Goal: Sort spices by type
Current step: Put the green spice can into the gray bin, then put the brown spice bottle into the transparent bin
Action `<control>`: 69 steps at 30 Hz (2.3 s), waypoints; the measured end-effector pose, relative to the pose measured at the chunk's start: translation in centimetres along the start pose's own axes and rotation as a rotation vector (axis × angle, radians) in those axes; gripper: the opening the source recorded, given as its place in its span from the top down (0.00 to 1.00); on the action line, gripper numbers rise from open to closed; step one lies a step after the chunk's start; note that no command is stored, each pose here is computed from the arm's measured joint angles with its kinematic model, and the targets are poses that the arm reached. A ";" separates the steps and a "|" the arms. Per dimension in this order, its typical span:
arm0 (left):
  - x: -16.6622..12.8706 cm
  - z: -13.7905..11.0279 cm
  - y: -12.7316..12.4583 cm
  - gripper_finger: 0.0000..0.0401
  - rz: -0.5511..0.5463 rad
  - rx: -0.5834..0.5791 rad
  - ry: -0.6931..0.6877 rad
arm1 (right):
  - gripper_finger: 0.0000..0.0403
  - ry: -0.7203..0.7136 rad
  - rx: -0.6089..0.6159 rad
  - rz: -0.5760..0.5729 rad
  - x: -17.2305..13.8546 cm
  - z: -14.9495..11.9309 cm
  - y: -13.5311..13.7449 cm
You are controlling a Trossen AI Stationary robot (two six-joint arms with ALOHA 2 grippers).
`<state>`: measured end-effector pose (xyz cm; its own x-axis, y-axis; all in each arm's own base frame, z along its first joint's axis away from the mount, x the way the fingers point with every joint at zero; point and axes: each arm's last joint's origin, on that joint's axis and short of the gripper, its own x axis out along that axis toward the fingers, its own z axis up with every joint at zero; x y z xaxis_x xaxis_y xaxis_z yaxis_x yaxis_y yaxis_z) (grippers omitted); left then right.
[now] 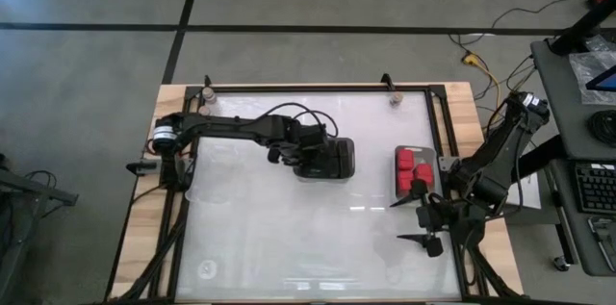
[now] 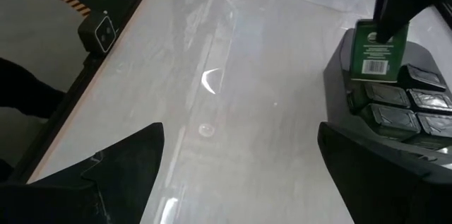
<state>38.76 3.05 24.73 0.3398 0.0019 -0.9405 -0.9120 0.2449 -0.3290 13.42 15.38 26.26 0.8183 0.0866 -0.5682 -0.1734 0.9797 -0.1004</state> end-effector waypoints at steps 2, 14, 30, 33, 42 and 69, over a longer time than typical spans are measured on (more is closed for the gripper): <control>0.1 0.1 0.1 0.68 0.005 -0.007 -0.001 | 0.09 0.000 -0.002 0.000 0.0 0.0 0.0; 2.1 0.3 -0.2 0.68 0.013 -0.012 0.018 | 0.09 0.002 -0.004 -0.001 0.0 0.0 0.0; 3.5 0.6 -0.4 0.61 0.005 0.003 0.045 | 0.09 0.005 -0.006 -0.001 0.0 -0.1 0.0; 3.5 0.6 -0.4 0.56 -0.001 0.004 0.043 | 0.09 0.005 -0.005 -0.002 0.0 -0.1 0.0; 3.5 0.8 -1.1 0.49 -0.072 0.036 0.019 | 0.09 0.004 -0.004 -0.001 0.0 0.0 0.0; -12.0 -0.8 4.6 0.49 0.097 0.288 -0.356 | 0.09 0.005 0.020 -0.030 0.4 0.2 -0.5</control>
<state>30.30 3.36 34.40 0.3597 0.3583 -0.8616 -0.8595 0.4866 -0.1564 13.90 14.91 26.24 0.8203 0.0561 -0.5691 -0.1375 0.9853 -0.1011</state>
